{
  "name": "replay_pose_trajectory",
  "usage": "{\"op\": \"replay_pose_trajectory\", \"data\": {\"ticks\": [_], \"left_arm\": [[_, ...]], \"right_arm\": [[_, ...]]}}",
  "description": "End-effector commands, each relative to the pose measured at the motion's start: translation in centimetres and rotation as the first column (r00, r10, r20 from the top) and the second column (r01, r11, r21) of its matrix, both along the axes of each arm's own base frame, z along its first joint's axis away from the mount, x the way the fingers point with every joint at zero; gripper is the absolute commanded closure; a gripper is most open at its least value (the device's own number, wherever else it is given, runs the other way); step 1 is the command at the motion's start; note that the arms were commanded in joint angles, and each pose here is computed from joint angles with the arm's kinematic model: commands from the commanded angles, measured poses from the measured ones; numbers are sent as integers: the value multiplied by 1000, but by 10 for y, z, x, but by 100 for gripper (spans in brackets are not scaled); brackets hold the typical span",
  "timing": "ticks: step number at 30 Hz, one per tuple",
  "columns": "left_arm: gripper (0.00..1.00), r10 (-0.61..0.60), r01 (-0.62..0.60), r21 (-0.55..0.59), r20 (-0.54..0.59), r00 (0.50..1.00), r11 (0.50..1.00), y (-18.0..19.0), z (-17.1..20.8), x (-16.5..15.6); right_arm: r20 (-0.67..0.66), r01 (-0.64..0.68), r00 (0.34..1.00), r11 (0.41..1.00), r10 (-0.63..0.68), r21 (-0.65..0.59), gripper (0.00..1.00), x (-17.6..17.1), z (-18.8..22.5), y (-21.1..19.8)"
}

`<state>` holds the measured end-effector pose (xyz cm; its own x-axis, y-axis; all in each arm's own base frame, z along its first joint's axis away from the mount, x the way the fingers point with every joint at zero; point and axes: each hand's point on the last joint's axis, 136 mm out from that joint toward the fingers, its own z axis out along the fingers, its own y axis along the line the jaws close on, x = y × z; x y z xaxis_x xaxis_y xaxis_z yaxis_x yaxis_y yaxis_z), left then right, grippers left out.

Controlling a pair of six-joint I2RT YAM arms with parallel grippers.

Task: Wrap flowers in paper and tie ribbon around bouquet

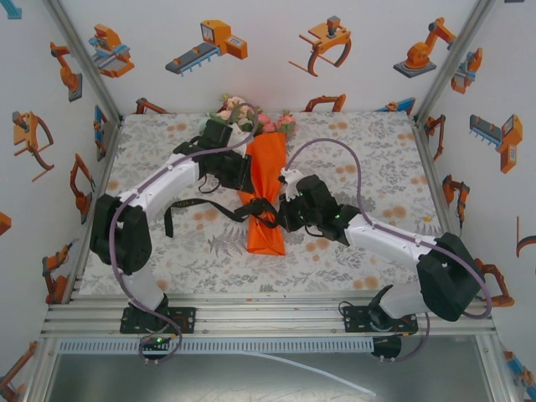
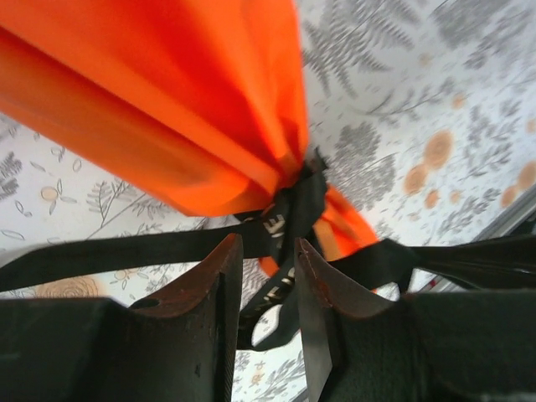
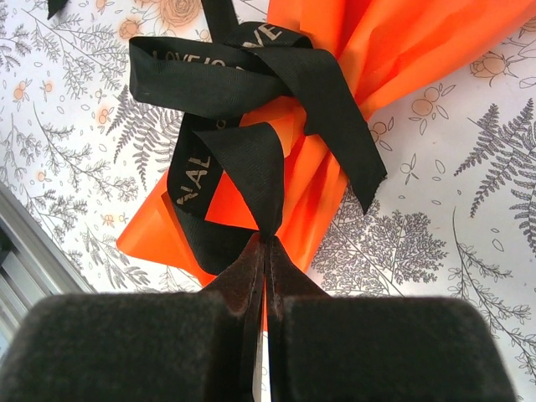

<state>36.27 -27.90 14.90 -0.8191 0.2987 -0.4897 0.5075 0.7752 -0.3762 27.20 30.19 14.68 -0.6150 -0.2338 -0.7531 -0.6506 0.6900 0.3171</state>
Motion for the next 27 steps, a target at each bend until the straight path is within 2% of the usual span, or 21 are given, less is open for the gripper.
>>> {"op": "replay_pose_trajectory", "data": {"ticks": [1, 3, 5, 9, 13, 16, 19, 21, 23, 27], "left_arm": [[62, 2, 0, 37, -35, 999, 999, 5, -7, -4], [58, 6, -6, -6, -75, 997, 1000, -1, -12, -8], [56, -30, 15, -110, -128, 991, 994, -17, -13, -19], [60, -23, -17, -189, -211, 977, 982, -27, -30, -32], [72, 8, -53, -192, -227, 974, 980, -25, -40, -37], [75, 14, -58, -209, -206, 978, 976, -25, -32, -36], [75, 6, -43, -214, -168, 986, 976, -24, -20, -34], [69, 0, -29, -199, -144, 990, 980, -22, -15, -32], [62, 16, -33, -139, -122, 992, 990, -14, -16, -30], [61, 28, -34, -75, -80, 996, 997, -3, -16, -25]], "right_arm": [[38, -35, 999, 999, 35, 10, 100, -1, 7, 5], [29, -39, 999, 999, 39, 7, 100, -2, 4, 5], [23, -42, 999, 999, 41, 5, 100, -2, 2, 6], [7, -37, 999, 999, 37, -1, 100, -6, -7, 6], [-15, -115, 993, 993, 115, -2, 100, -30, -24, 16], [-15, -175, 985, 984, 174, -20, 100, -49, -32, 25], [-22, -195, 981, 981, 194, -17, 100, -59, -39, 30], [-27, -195, 981, 981, 194, -23, 100, -61, -46, 29], [-38, -203, 979, 979, 201, -37, 100, -65, -53, 30], [-48, -231, 972, 972, 229, -43, 100, -75, -58, 34]]}}
